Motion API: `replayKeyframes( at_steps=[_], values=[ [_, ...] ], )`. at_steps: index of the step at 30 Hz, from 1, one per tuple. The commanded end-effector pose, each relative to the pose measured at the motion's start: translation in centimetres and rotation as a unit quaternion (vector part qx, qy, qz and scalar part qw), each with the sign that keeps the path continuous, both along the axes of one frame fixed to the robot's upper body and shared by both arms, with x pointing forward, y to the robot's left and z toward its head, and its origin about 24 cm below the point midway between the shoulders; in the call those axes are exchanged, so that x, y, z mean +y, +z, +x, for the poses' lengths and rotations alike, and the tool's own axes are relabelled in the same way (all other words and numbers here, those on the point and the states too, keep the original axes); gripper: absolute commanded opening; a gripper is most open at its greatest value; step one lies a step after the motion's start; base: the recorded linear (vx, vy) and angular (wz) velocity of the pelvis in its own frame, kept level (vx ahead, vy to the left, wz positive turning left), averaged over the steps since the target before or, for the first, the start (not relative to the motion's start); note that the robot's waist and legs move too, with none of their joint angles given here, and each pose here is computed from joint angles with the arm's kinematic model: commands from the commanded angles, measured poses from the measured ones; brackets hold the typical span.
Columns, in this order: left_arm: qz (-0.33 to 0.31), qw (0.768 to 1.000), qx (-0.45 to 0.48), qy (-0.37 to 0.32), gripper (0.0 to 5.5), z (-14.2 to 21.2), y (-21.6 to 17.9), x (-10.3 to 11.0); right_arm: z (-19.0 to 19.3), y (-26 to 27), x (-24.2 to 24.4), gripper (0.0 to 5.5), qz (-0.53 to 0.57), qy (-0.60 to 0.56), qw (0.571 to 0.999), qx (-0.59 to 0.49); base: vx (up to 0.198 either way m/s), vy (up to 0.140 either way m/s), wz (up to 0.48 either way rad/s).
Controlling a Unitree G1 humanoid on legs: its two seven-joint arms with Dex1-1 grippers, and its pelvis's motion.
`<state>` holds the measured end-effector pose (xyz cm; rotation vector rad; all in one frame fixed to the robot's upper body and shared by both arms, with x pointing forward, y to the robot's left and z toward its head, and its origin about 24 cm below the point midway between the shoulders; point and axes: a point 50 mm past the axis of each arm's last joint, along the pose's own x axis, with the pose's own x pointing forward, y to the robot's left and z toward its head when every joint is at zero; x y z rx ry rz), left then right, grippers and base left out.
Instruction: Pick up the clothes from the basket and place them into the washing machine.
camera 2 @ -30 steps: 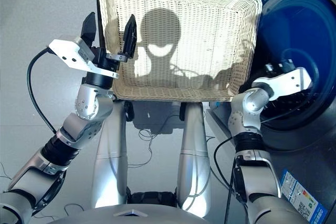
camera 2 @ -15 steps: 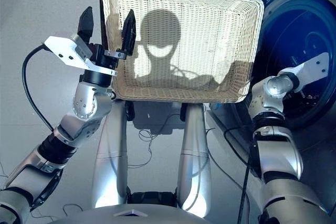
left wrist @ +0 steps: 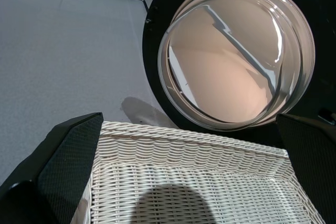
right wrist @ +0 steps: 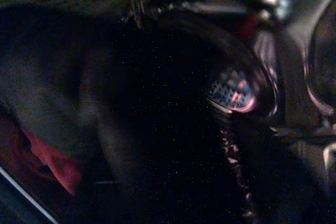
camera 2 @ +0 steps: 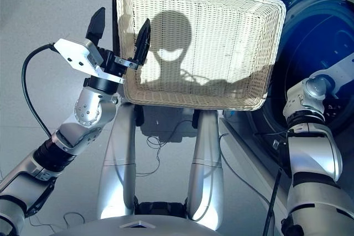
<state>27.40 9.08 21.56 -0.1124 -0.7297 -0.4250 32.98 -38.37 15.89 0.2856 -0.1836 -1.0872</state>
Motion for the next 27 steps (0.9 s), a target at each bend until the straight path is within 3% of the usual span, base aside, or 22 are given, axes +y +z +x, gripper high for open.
replayKeyframes(
  at_steps=[1,12,17,22,27],
  values=[
    [-0.045,0.994,-0.075,-0.07,5.5,-2.7,2.6,-1.5,-2.1,2.5,-2.9,5.5,-0.026,-0.049,0.997,-0.045,0.0,0.0,0.0],
    [-0.06,0.993,-0.068,-0.071,5.5,-2.6,2.6,-1.4,0.0,1.7,0.5,5.5,-0.015,0.017,0.995,-0.095,0.0,0.0,0.0],
    [-0.068,0.993,-0.069,-0.065,5.5,-2.5,2.7,-1.2,1.5,2.8,5.1,5.5,-0.071,0.102,0.981,-0.147,0.0,0.0,0.0],
    [-0.078,0.994,-0.058,-0.056,5.5,-2.3,2.4,-0.7,2.0,3.0,12.4,5.5,-0.147,0.272,0.934,-0.179,0.0,0.0,0.0],
    [-0.074,0.995,-0.053,-0.045,5.5,-2.1,2.2,-0.2,1.0,3.1,16.1,5.5,-0.201,0.362,0.89,-0.19,0.0,0.0,0.0]
  ],
)
